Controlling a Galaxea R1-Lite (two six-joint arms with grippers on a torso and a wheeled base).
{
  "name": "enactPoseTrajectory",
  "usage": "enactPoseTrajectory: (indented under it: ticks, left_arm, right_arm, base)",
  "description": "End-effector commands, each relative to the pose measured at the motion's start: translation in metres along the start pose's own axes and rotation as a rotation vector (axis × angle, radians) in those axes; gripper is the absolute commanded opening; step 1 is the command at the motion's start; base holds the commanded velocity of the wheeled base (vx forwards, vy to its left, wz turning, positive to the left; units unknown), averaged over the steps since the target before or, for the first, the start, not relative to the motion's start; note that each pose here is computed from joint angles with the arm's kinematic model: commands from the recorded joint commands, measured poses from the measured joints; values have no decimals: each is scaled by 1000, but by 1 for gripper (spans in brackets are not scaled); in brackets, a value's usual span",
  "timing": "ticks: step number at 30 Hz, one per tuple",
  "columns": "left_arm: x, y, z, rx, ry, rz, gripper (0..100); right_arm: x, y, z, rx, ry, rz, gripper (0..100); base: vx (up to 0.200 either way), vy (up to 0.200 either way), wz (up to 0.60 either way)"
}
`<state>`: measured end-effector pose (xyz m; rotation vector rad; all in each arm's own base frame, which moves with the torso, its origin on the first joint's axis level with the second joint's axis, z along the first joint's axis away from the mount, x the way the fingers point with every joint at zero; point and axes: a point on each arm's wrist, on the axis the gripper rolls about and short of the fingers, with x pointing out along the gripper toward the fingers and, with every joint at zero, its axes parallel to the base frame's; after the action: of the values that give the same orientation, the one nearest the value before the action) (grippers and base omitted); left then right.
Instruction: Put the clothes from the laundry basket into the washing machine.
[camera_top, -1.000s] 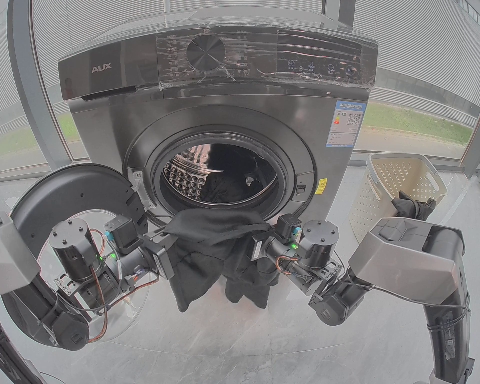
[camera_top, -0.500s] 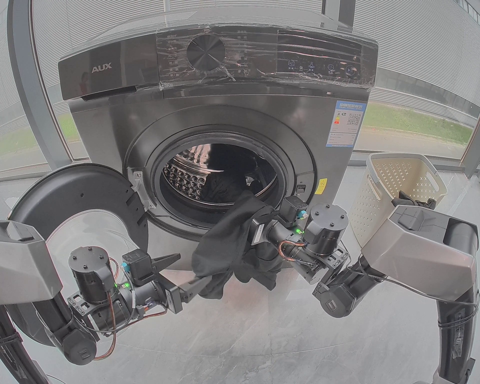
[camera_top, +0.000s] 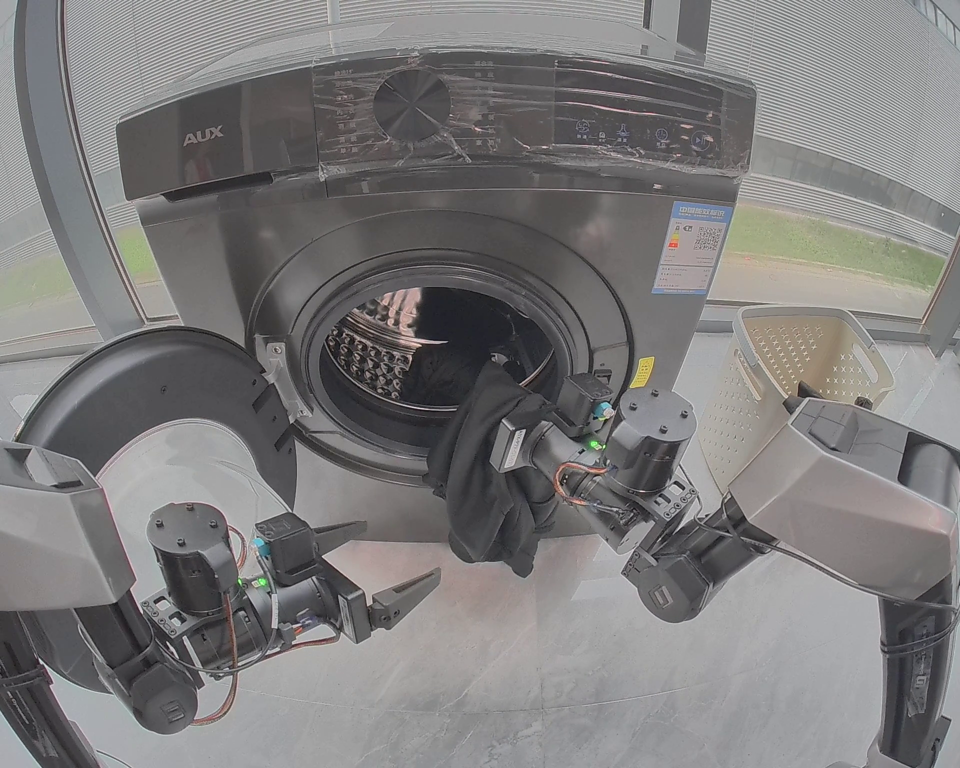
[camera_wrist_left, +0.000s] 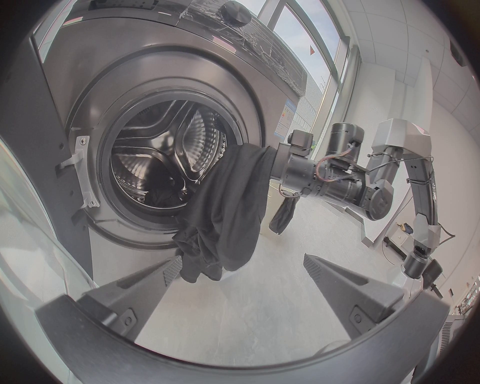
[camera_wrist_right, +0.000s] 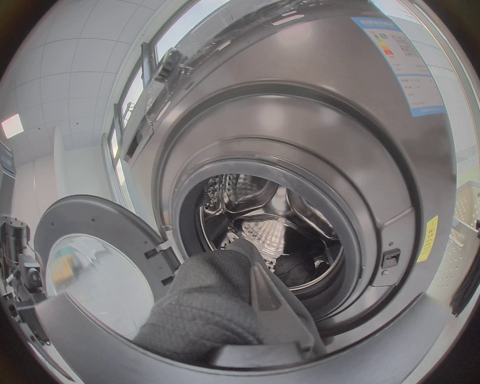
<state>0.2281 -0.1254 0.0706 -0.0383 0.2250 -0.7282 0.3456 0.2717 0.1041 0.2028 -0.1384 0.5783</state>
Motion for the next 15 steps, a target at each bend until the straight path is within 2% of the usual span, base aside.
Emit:
enactPoseTrajectory:
  ticks: [1, 3, 7, 12, 15]
  left_arm:
    - [14, 6, 1, -1, -21, 15, 100]
    - [25, 10, 3, 1, -41, 38, 100]
    - [39, 13, 2, 4, -56, 49, 100]
    - [58, 19, 3, 11, -85, 57, 100]
    - [68, 27, 4, 13, -105, 71, 100]
  right_arm:
    - [-4, 15, 7, 9, -18, 35, 0]
    - [-10, 29, 4, 14, -1, 68, 0]
    - [-16, 45, 6, 22, 7, 105, 0]
    - [-20, 57, 5, 26, 11, 131, 0]
    - [-23, 63, 2, 28, 18, 147, 0]
  base:
    - [0, 0, 0]
    - [0, 0, 0]
    - [0, 0, 0]
    - [0, 0, 0]
    - [0, 0, 0]
